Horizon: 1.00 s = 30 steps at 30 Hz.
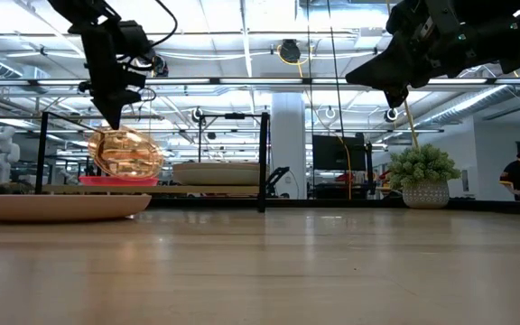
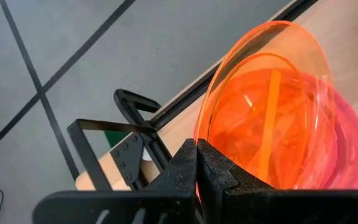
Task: Place and stack plates onto a shelf
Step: Stack the left orange transparent plate on top of the pink transparent plate on the shelf, then stack the pink plate on top of the pink plate on the shelf
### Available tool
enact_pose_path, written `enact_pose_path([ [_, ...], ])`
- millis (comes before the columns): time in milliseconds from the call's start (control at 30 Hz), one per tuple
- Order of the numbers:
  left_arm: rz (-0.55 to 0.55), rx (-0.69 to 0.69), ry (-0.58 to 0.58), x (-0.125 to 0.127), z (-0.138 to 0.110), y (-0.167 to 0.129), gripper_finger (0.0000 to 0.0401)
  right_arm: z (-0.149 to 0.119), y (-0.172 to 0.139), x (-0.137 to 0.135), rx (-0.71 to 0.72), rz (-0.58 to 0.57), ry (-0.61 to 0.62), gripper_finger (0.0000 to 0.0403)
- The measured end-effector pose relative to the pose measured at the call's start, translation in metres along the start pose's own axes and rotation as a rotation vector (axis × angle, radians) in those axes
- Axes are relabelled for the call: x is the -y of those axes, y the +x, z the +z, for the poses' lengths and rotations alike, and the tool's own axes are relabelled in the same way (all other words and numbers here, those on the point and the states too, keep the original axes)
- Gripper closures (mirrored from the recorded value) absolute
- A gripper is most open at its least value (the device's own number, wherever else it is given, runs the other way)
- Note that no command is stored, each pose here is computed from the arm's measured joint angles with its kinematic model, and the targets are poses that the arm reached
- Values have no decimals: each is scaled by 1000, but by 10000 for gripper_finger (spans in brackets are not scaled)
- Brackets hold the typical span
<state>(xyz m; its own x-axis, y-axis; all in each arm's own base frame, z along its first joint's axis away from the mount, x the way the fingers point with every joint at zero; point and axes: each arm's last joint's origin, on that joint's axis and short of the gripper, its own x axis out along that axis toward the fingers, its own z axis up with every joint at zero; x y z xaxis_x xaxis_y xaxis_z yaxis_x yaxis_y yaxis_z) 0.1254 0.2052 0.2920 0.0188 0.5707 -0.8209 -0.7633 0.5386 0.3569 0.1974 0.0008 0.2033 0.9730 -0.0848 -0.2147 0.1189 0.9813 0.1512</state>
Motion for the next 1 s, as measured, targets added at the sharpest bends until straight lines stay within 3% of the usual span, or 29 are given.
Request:
enact_pose_path([
  [133, 2, 3, -8, 0, 1, 2, 393, 0, 0, 0, 0, 0, 0, 403],
  [400, 6, -5, -18, 0, 1, 2, 341, 0, 0, 0, 0, 0, 0, 403],
  [800, -1, -36, -34, 1, -3, 1, 334, 0, 0, 0, 0, 0, 0, 403],
  [1000, -126, -10, 1, 15, -1, -3, 334, 0, 0, 0, 0, 0, 2, 403],
])
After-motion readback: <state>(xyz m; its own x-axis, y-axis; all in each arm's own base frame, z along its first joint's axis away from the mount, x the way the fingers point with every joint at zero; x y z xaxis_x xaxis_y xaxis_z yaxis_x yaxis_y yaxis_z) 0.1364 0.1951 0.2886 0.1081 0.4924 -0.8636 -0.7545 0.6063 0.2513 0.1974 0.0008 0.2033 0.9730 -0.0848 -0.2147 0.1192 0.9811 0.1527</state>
